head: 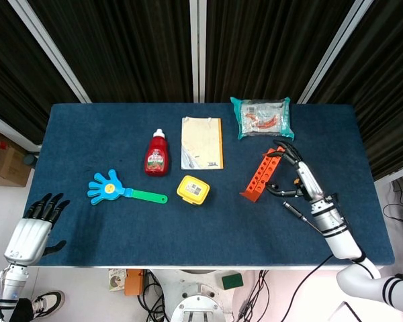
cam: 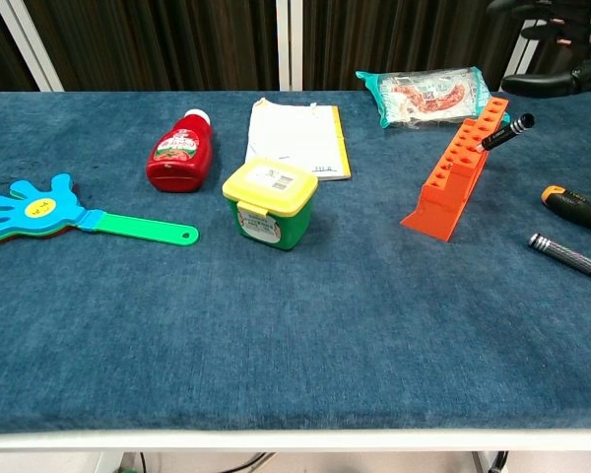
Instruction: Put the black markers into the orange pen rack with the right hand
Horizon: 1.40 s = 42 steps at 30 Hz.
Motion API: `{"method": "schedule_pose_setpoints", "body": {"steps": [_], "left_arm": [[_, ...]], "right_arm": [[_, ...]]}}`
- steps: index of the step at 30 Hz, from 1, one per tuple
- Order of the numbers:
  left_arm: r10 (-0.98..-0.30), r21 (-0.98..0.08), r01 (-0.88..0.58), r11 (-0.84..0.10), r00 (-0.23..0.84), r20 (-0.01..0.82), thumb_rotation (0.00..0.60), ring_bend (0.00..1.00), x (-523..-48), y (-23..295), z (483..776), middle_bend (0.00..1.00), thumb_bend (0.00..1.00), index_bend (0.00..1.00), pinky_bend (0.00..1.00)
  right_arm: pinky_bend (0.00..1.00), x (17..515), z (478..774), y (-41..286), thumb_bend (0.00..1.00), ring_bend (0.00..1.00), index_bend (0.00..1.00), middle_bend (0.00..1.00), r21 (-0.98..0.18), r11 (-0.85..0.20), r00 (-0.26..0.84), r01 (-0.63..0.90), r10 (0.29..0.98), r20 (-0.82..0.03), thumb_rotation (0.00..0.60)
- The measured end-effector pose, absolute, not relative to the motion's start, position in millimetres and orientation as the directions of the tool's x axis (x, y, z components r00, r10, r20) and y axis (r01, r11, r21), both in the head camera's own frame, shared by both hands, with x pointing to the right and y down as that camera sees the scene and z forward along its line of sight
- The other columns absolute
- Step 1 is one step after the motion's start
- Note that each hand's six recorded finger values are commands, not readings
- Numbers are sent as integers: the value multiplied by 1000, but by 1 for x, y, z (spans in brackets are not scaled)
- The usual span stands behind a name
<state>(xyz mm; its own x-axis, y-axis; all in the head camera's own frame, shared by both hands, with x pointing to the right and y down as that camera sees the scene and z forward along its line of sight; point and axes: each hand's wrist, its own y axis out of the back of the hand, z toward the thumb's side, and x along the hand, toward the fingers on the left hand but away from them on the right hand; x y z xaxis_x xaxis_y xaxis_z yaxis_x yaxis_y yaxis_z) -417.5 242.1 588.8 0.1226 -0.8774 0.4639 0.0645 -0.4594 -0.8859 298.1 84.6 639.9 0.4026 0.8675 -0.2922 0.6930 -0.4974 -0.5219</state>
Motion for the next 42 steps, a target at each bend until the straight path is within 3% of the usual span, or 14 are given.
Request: {"method": "schedule_pose_setpoints", "body": {"steps": [8, 17, 25, 29, 42], "left_arm": [[-875, -884, 69, -463, 126, 468, 600, 29, -417, 243, 589, 70, 56, 145, 186], [-879, -888, 64, -456, 121, 460, 600, 29, -418, 243, 587, 70, 56, 145, 186], [-881, -889, 57, -455, 117, 459, 600, 28, -420, 242, 587, 70, 56, 145, 186], [-885, -893, 53, -448, 114, 451, 600, 29, -421, 242, 584, 70, 56, 145, 186], [-886, -894, 51, -445, 121, 448, 600, 29, -421, 243, 583, 70, 56, 145, 186]], "right_arm": [[0, 295, 615, 96, 176, 0, 383, 47, -830, -467, 476, 304, 829, -292, 600], [0, 292, 615, 112, 192, 0, 435, 40, -915, -402, 474, 37, 813, -338, 600], [0, 286, 628, 115, 222, 0, 439, 33, -925, -379, 467, 31, 823, -322, 600], [0, 282, 635, 114, 291, 0, 477, 43, -934, -356, 462, 25, 833, -305, 600], [0, 279, 640, 113, 330, 0, 557, 51, -941, -335, 450, 32, 846, -286, 600]]}}
